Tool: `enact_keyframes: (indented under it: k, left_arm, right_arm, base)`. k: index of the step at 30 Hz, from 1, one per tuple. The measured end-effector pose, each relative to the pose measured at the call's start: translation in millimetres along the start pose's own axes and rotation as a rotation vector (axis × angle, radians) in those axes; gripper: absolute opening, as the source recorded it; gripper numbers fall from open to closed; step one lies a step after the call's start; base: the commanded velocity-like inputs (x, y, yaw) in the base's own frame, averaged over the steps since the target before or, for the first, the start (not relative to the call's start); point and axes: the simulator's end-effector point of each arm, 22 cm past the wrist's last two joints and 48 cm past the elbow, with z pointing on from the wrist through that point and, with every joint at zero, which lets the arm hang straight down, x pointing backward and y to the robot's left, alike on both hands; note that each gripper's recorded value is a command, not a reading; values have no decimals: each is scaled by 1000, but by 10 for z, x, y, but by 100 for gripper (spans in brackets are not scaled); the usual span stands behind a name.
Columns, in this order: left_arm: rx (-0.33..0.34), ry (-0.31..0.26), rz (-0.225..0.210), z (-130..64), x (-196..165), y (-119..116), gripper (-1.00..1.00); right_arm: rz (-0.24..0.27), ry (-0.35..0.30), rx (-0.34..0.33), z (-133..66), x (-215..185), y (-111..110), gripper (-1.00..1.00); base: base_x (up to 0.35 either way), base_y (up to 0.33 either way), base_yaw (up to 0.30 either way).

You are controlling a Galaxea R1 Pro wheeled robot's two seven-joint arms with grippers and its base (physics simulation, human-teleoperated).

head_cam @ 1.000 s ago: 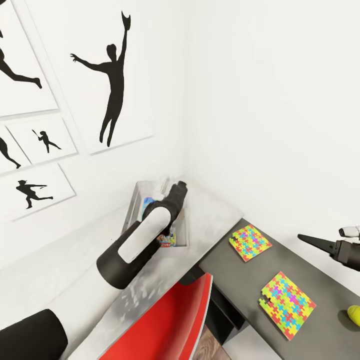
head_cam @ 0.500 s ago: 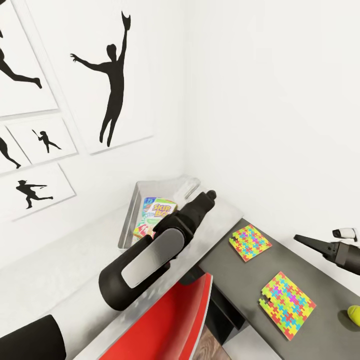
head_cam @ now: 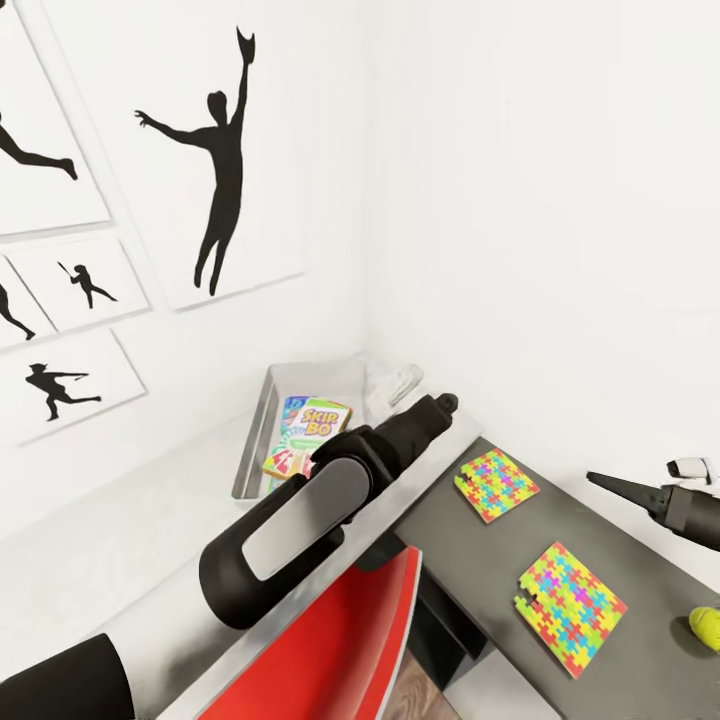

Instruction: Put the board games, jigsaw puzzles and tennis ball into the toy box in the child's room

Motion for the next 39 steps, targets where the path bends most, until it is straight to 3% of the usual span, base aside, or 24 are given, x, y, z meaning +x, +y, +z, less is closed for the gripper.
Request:
enact_keyframes:
  k: [2,4,5,7,18,39]
  left_arm:
    - [17,12,18,-10,22,-50,100]
    - [51,40,61,-24,78,-140,100]
    - [52,40,62,-28,78,-146,100]
    - [89,65,99,-44,136,-232,100]
    - [208,102,144,-131,216,-498,100]
    - [328,101,135,-260,148,-656,100]
  right_arm:
    - [-4,5,35,-2,12,-72,100]
    - [-8,19,110,-11,41,-231,100]
    - [-8,19,110,-13,38,-228,100]
    - [0,39,187,-36,80,-388,100]
    - [18,74,404,-179,156,-805,100]
    - [10,55,519,-309,81,-996,100]
  base:
    - [0,0,-141]
    - [0,0,-160]
    - [0,0,-170]
    - [0,0,-177]
    - [0,0,-197]
    - [0,0,-235]
